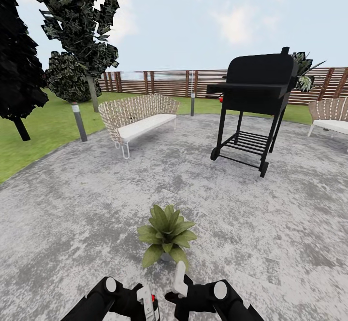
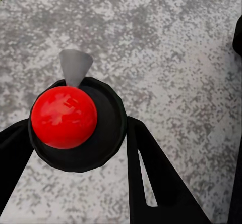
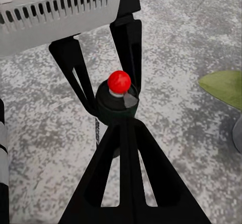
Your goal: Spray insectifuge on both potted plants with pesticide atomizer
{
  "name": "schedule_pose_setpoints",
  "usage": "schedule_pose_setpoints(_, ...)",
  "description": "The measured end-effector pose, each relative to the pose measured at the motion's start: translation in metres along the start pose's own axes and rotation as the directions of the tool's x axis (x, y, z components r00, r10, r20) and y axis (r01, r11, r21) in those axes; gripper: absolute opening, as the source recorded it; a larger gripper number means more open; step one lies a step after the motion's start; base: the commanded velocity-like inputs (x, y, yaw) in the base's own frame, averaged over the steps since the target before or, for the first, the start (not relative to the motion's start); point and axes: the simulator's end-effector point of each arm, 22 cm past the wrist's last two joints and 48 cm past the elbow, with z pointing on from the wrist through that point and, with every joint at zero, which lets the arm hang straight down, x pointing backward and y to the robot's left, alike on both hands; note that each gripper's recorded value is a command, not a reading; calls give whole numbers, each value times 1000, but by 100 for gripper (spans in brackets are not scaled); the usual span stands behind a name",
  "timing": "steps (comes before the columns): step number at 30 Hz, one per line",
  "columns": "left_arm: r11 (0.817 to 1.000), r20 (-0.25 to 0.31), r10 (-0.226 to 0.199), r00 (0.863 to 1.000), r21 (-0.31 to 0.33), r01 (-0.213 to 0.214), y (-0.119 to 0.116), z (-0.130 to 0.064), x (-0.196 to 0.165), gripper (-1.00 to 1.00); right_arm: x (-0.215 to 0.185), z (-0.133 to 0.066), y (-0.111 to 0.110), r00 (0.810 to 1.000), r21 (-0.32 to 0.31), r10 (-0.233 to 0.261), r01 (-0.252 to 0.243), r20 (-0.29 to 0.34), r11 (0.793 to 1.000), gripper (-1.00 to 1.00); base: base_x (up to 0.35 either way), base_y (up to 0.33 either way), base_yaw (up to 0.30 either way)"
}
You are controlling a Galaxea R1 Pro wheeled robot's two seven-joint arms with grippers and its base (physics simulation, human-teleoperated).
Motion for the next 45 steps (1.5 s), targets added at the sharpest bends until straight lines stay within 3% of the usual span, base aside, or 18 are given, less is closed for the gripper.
schedule_pose_setpoints(6, 1000, 2, -1, 1000, 3, 1, -1, 0, 0, -100, 1, 0, 0, 1000, 0, 0, 0, -1, 1000, -100, 0, 0, 0)
schedule_pose_setpoints(13, 998, 7, -2, 1000, 67, 2, -14, -1, -2, -100, 1, 0, 0, 1000, -1, 0, 0, -2, 1000, -100, 0, 0, 0)
schedule_pose_setpoints(29, 997, 19, -3, 1000, 78, 1, -17, 0, -7, -100, 1, 0, 1, 1000, -1, 0, 0, -2, 1000, -100, 0, 0, 0)
schedule_pose_setpoints(35, 996, 62, 45, 997, 79, -50, -19, 1, -16, -100, 1, 0, 1, 1000, -1, -1, 1, -2, 1000, -100, 0, 0, 0)
schedule_pose_setpoints(45, 995, 70, 52, 996, 83, -58, -20, 2, -17, -100, 1, 0, 1, 1000, -1, -1, 1, -2, 1000, -100, 0, 0, 0)
